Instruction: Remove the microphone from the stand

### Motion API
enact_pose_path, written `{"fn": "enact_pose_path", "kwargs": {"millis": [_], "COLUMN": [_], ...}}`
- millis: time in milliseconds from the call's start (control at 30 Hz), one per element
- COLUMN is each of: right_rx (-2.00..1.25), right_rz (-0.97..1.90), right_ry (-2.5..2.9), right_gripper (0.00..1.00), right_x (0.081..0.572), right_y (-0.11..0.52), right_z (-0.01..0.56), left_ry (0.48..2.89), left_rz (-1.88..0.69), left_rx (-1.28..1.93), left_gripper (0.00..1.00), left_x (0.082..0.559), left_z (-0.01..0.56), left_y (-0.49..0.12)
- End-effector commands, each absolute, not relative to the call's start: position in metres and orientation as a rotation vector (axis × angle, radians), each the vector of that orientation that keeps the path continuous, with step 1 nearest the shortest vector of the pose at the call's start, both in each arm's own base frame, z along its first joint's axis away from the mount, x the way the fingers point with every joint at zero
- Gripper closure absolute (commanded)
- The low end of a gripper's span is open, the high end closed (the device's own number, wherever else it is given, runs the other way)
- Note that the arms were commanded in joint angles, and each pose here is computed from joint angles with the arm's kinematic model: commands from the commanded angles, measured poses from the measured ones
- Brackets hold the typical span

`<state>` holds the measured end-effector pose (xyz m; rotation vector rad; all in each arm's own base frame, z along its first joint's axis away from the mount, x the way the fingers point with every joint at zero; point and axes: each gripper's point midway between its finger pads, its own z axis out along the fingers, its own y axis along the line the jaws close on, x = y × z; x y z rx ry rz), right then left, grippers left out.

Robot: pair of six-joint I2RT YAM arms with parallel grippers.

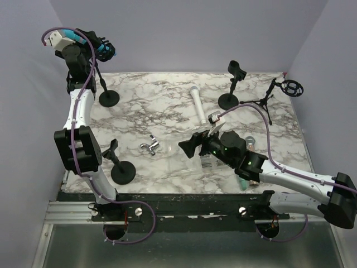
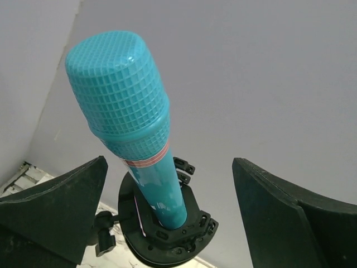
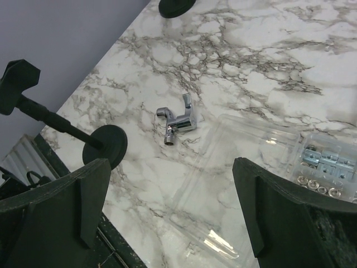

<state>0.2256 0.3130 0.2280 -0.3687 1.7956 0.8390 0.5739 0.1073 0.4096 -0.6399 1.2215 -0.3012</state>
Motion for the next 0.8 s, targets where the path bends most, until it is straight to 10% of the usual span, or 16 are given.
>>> {"fn": "enact_pose_path", "kwargs": {"millis": [0,467,767], "right_rx": [-0.304,-0.258,-0.228], "right_rz": [0.772,0.768,0.785], "right_ry": [1.744,1.740,1.708], "right_gripper": [0.00,0.00,0.00], "right_x": [0.238,0.238,0.238], "right_y": [0.299,0.291,0.287], "right_z": [0.242,0.260,0.279], "left_ry": [1.144,1.030,0.928], "left_rz": [-0.370,-0.295,-0.146], "left_rx": [-0.729,-0.629,-0.552], "left_gripper": [0.07,0.70,0.92], "left_x": [0.586,0.577,0.539], "left_z": [0.412,0.462,0.528], "left_y": [0.118,0.126,0.133]}}
